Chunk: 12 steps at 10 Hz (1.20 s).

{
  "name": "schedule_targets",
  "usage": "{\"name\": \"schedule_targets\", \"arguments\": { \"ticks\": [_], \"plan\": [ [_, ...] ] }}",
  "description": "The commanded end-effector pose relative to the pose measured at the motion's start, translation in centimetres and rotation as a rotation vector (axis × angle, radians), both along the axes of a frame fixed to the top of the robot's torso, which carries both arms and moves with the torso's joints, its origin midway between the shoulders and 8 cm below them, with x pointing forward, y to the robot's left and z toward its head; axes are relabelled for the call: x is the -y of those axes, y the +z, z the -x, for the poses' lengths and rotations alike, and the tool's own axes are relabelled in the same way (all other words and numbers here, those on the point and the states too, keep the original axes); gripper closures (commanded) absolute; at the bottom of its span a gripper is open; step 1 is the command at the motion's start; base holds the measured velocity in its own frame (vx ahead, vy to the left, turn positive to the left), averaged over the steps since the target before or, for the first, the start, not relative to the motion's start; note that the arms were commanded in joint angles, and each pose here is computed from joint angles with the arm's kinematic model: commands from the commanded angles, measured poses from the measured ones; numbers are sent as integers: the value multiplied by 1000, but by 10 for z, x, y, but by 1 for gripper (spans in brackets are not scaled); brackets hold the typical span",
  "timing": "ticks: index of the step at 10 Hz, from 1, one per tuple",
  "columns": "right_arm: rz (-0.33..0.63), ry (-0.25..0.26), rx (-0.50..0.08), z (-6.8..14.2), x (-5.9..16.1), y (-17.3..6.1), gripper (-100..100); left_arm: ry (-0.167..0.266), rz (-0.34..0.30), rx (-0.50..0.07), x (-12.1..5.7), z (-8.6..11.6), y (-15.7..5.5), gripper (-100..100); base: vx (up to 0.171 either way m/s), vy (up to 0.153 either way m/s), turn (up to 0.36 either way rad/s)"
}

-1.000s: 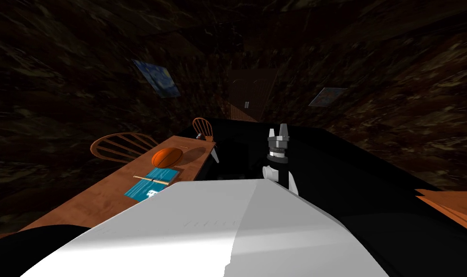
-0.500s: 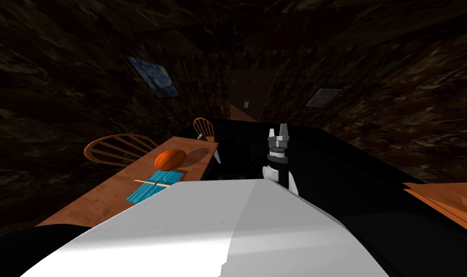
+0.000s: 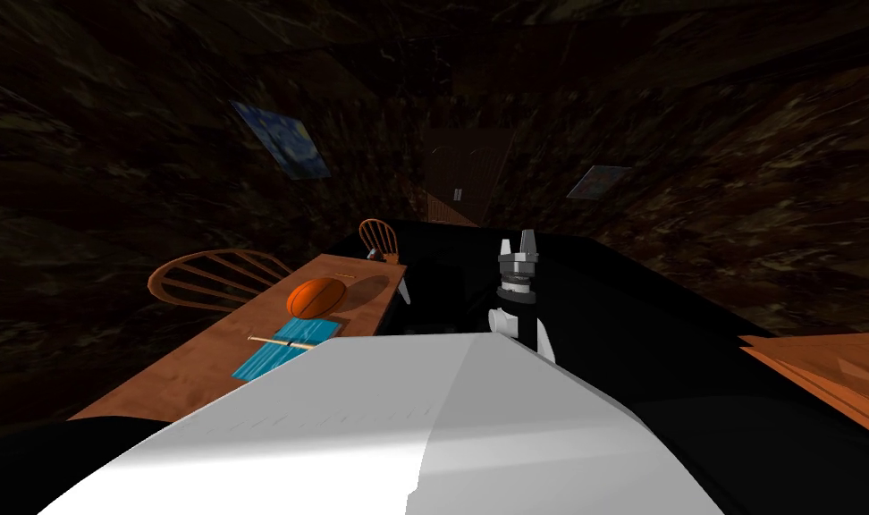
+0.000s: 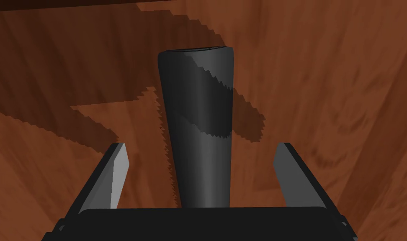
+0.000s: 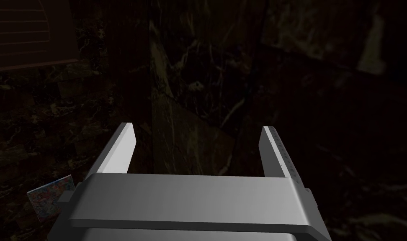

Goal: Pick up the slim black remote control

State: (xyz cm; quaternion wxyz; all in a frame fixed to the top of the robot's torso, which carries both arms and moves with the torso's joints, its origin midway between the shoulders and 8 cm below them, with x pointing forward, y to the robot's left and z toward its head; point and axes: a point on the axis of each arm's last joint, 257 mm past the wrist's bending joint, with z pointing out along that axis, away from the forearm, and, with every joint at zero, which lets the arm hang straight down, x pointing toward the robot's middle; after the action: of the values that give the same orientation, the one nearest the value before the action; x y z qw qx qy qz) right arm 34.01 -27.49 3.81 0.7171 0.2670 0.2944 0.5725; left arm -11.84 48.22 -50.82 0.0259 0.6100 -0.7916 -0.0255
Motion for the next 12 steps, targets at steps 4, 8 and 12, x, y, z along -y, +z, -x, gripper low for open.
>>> {"name": "schedule_targets", "arguments": {
  "ticks": [4, 8, 12],
  "plan": [
    [0, 0, 0, 0, 0, 0, 0, 0, 1, 5, 1, -3, -1, 100, 1, 2, -5],
    [0, 0, 0, 0, 0, 0, 0, -2, 0, -1, -4, -2, 7, 100, -1, -3, 10],
    [0, 0, 0, 0, 0, 0, 0, -4, 1, -2, -7, -5, 13, 0, -2, -14, 18]
  ]
}}
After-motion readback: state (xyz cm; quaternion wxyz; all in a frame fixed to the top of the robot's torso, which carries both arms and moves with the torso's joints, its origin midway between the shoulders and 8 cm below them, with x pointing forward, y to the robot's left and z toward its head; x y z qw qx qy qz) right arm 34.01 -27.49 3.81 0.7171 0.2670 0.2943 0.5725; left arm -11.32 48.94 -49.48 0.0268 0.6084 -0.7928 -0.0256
